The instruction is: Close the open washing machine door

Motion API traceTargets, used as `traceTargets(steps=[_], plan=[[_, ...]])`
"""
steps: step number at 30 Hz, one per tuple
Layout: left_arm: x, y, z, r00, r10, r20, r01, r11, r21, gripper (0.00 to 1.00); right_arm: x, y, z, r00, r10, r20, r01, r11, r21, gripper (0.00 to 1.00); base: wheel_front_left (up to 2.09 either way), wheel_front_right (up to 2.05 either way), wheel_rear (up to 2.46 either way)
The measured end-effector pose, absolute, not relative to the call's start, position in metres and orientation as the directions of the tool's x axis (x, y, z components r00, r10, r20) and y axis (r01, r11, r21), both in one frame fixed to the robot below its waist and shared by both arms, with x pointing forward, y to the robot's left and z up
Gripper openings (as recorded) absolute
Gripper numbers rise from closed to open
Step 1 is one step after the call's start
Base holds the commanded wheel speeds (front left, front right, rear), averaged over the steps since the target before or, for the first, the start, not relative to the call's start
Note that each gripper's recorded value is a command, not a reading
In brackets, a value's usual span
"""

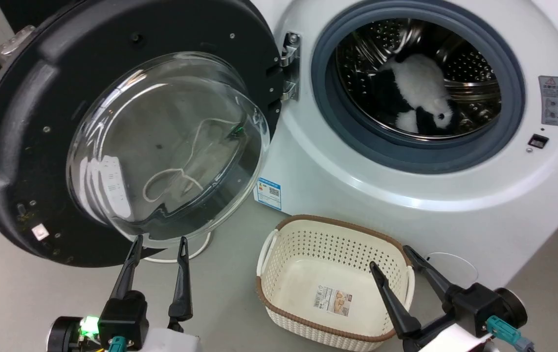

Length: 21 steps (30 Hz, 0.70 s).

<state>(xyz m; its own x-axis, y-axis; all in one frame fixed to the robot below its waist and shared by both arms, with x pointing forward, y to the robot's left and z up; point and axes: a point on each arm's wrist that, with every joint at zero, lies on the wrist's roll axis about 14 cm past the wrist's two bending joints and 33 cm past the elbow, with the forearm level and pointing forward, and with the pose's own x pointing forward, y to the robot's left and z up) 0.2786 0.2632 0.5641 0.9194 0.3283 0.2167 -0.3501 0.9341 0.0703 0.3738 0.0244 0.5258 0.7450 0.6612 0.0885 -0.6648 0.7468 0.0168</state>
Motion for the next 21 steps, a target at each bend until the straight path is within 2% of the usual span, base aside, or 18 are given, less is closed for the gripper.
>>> traceTargets(steps=[2,3,4,5,12,14,20,21], plan=[[0.276,0.265,0.563,0.916,0.338,0.216,-0.358,0.932,0.06,1.0,0.373,0.028,0.526,0.737,0.67,0.091,-0.674,0.739,0.016,1.0,0.0,0.0,0.0],[0.275,0.265,0.564,0.914,0.34,0.22,-0.36,0.931,0.058,0.23,0.372,0.03,0.526,0.733,0.674,0.092,-0.678,0.735,0.018,1.0,0.0,0.0,0.0],[0.273,0.266,0.566,0.912,0.342,0.226,-0.362,0.931,0.052,0.23,0.372,0.031,0.526,0.729,0.677,0.095,-0.682,0.731,0.02,1.0,0.0,0.0,0.0],[0.272,0.266,0.568,0.91,0.343,0.233,-0.363,0.931,0.046,0.0,0.371,0.033,0.527,0.726,0.68,0.098,-0.685,0.728,0.022,1.0,0.0,0.0,0.0],[0.263,0.278,0.597,0.866,0.381,0.324,-0.397,0.918,-0.019,0.0,0.374,0.035,0.521,0.723,0.685,0.094,-0.69,0.723,0.039,1.0,0.0,0.0,0.0],[0.258,0.298,0.626,0.81,0.425,0.405,-0.429,0.899,-0.086,0.0,0.376,0.032,0.509,0.731,0.679,0.072,-0.683,0.728,0.067,1.0,0.0,0.0,0.0],[0.254,0.35,0.674,0.692,0.486,0.533,-0.501,0.856,-0.129,0.0,0.382,0.029,0.495,0.723,0.689,0.05,-0.69,0.719,0.078,1.0,0.0,0.0,0.0],[0.253,0.365,0.681,0.66,0.515,0.547,-0.516,0.84,-0.168,0.0,0.384,0.027,0.491,0.723,0.69,0.044,-0.691,0.719,0.08,1.0,0.0,0.0,0.0]])
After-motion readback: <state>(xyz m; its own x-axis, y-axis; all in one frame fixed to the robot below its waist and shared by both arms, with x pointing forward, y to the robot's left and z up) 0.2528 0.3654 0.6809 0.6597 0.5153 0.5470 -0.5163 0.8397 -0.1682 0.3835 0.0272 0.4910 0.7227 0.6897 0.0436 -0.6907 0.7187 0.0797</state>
